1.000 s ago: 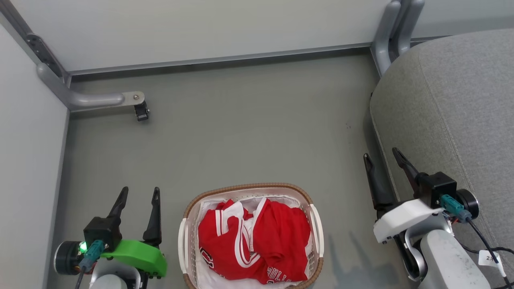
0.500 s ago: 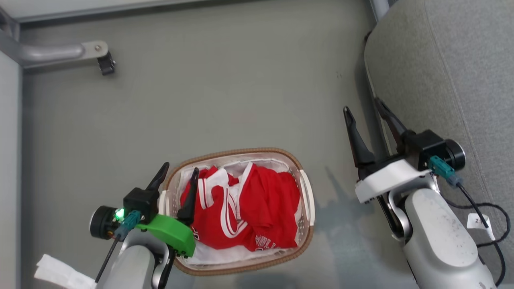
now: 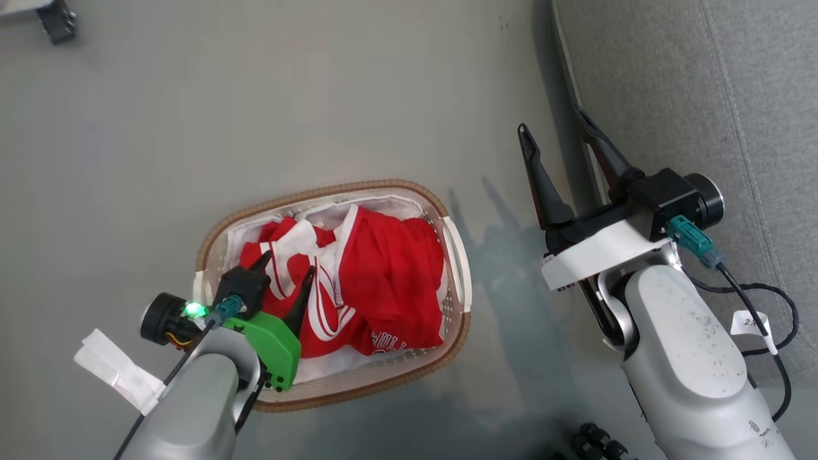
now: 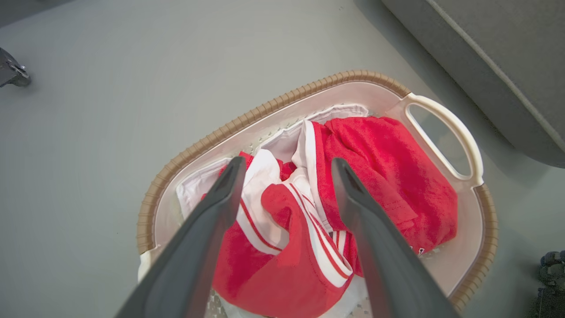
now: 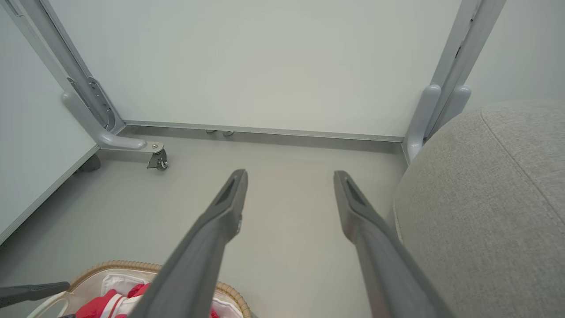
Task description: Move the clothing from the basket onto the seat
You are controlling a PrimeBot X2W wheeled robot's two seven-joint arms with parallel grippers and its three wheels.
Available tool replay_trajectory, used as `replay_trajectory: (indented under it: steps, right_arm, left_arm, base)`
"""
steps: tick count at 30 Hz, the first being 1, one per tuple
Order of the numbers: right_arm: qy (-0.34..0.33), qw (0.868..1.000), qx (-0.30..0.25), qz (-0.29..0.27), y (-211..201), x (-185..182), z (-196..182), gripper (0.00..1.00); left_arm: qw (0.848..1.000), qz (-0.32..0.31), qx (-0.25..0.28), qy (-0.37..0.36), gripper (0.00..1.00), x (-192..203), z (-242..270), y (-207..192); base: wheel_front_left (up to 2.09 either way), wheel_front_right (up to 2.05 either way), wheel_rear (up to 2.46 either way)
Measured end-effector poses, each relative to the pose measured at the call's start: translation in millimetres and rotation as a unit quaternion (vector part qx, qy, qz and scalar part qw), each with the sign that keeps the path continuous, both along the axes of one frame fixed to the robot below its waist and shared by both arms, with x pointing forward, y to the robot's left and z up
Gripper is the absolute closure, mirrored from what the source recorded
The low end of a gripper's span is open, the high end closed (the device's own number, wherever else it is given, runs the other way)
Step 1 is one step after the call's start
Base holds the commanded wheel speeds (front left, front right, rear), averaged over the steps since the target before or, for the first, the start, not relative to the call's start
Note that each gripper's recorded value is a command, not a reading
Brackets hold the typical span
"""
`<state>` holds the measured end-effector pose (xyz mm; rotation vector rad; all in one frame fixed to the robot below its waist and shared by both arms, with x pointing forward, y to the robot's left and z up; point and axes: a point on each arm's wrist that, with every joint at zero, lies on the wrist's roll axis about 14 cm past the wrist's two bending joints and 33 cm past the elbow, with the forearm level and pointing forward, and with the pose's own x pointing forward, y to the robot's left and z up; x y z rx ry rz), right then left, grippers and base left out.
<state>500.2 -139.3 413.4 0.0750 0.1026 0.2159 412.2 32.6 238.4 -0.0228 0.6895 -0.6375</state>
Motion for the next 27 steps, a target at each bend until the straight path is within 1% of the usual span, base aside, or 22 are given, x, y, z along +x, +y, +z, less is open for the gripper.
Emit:
replay_trajectory:
  steps: [6,12,15,20,27]
  right_arm:
    - [0.021,1.000,0.005,0.002,0,4,-22,0.00]
    - [0.049,0.999,0.008,-0.002,-3,3,-46,0.00]
    - [0.060,0.998,0.009,-0.005,-6,1,-55,0.00]
    - [0.072,0.997,0.007,-0.012,-11,-2,-65,0.00]
    - [0.081,0.997,0.009,-0.011,-11,-1,-74,0.00]
  left_arm:
    - [0.997,-0.026,0.040,0.068,0.00,-17,-48,7]
    - [0.987,-0.073,0.081,0.115,0.00,-30,-84,8]
    - [0.982,-0.086,0.095,0.136,0.00,-36,-96,7]
    - [0.977,-0.111,0.103,0.154,0.00,-43,-107,0]
    - [0.964,-0.145,0.138,0.178,0.00,-46,-124,5]
  base:
    - [0.00,0.00,0.00]
    - [0.00,0.00,0.00]
    - [0.00,0.00,0.00]
    - [0.00,0.00,0.00]
    - [0.00,0.00,0.00]
